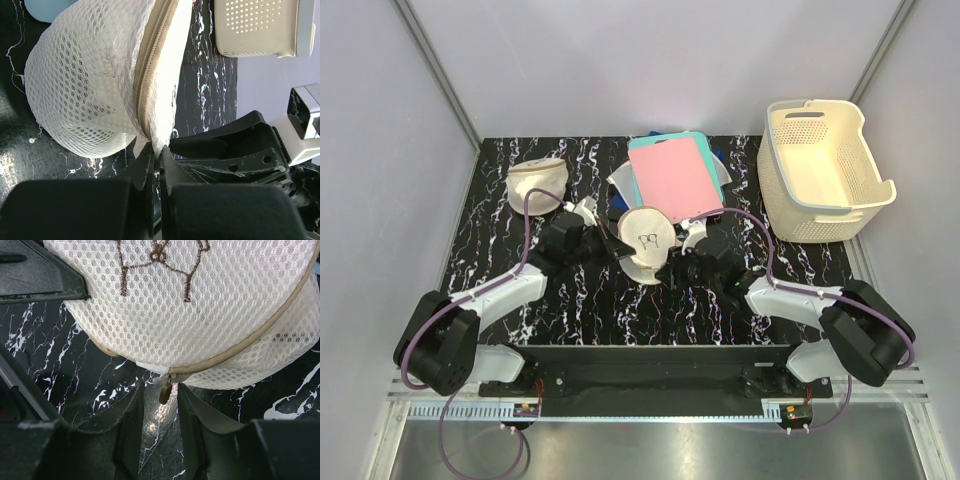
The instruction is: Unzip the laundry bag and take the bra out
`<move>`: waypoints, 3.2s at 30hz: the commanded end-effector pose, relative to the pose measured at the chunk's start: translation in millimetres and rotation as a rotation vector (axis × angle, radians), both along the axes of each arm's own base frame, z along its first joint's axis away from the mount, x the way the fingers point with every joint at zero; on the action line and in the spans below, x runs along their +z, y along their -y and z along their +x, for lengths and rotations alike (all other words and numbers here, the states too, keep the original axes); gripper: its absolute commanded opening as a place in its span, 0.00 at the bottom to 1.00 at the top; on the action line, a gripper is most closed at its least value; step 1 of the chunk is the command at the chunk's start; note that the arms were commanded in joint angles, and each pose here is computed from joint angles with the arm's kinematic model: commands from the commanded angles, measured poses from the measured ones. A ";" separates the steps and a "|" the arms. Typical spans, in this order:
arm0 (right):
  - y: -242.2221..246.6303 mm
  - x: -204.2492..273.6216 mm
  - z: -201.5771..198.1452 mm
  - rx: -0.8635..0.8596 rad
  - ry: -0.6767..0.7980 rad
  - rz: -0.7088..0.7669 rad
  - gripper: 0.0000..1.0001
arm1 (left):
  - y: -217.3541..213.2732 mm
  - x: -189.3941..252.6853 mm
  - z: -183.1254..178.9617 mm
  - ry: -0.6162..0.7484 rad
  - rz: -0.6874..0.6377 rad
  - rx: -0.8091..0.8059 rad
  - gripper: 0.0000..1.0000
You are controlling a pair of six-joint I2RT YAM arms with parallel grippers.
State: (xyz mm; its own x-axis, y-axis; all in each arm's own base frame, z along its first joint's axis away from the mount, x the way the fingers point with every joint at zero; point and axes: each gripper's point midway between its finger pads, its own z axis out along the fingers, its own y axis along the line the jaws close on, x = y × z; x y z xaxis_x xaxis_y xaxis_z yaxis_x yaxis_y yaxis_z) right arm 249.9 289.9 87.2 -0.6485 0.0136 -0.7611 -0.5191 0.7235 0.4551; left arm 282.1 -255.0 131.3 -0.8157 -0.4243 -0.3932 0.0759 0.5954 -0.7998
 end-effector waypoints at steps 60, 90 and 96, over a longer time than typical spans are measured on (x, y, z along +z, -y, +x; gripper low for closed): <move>-11.6 25.0 -4.5 -0.001 0.000 0.055 0.00 | -25.6 22.3 62.4 0.164 0.242 -0.141 0.72; -61.5 36.9 -7.3 0.043 -0.005 0.127 0.00 | -7.4 -6.8 3.8 0.085 0.116 -0.071 0.40; -61.6 35.5 -7.3 0.042 -0.005 0.117 0.00 | -4.9 -8.7 6.5 0.080 0.115 -0.072 0.15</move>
